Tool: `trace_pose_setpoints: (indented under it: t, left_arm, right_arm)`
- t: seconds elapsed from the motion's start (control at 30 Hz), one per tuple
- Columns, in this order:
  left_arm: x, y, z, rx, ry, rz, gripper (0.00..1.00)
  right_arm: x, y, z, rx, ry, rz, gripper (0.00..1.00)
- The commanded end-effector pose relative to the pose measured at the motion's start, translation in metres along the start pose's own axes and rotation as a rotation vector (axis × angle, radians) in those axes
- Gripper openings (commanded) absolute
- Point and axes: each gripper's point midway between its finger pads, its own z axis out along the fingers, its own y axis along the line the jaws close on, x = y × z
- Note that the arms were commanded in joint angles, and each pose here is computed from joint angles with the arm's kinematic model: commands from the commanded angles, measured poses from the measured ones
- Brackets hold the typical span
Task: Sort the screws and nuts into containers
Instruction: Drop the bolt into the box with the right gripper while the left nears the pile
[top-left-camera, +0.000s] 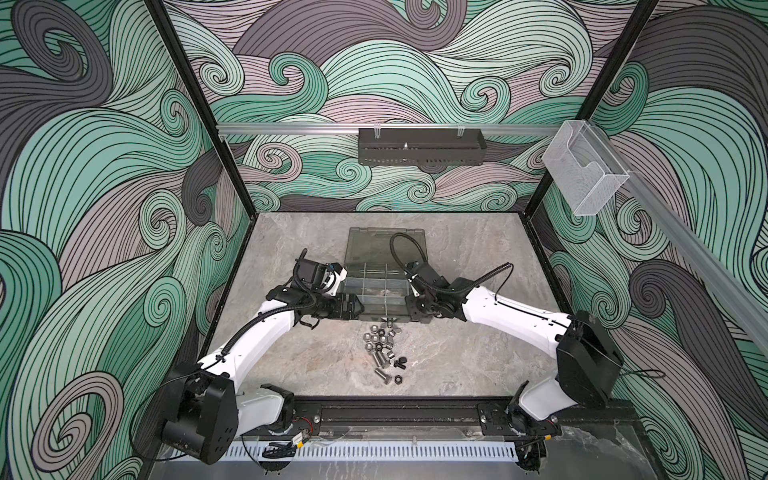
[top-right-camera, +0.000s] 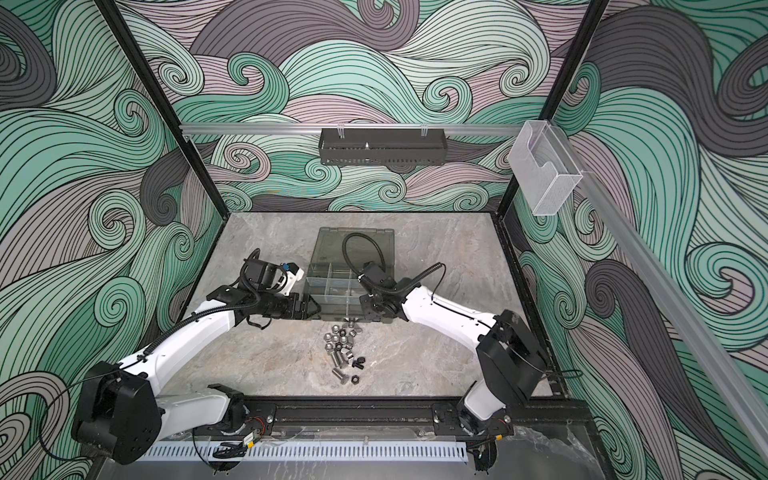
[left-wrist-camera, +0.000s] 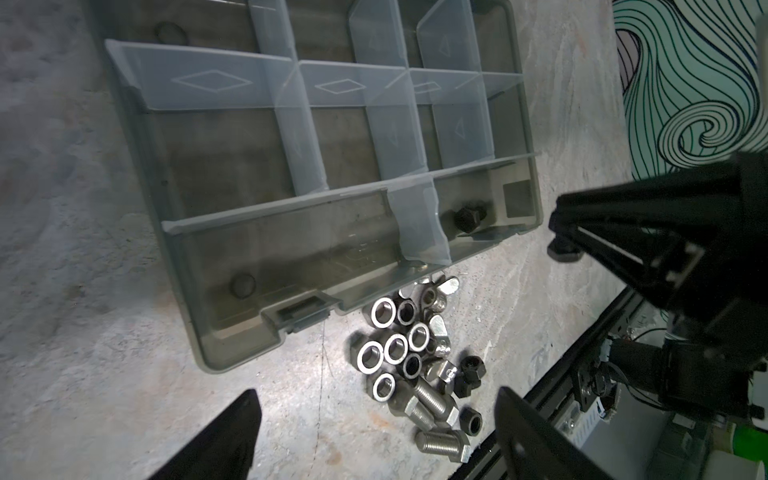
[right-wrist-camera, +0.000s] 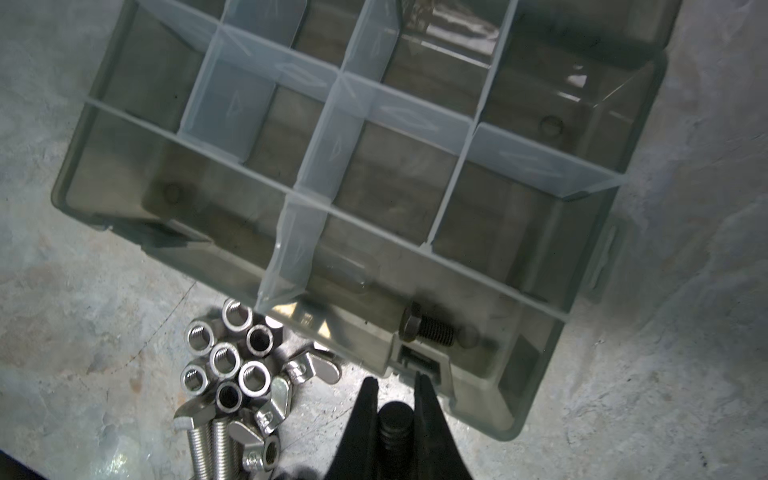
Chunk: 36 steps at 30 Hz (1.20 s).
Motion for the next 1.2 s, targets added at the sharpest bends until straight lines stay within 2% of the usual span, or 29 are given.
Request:
trace_pose_setpoints:
  t: [0.0, 0.13, 0.5, 0.7, 0.97, 1.17]
  left_arm:
    - [-0.001, -0.026, -0.002, 0.047, -0.016, 0.025, 0.89]
    - [0.011, -0.041, 0.0, 0.042, -0.002, 0.066, 0.89]
    - [0.053, -0.055, 0.02, 0.041, 0.064, 0.055, 0.84]
    - [0.063, -0.061, 0.03, 0.037, 0.097, 0.073, 0.81]
    - [0.072, -0.073, 0.04, 0.026, 0.144, 0.132, 0.79]
    - [0.082, -0.085, 0.048, -0.016, 0.215, 0.225, 0.74]
  right_arm:
    - [-0.017, -0.012, 0.001, 0.021, -0.02, -0.027, 0.14]
    - [-0.022, -0.017, 0.011, 0.011, -0.008, -0.008, 0.14]
    - [-0.014, -0.015, 0.035, -0.006, 0.024, -0.008, 0.18]
    - [-0.015, -0.014, 0.036, -0.018, 0.02, -0.001, 0.28]
    - [-0.019, -0.015, 0.012, -0.035, -0.028, 0.016, 0.33]
    - [-0.007, -0.02, -0.009, -0.058, -0.066, 0.038, 0.34]
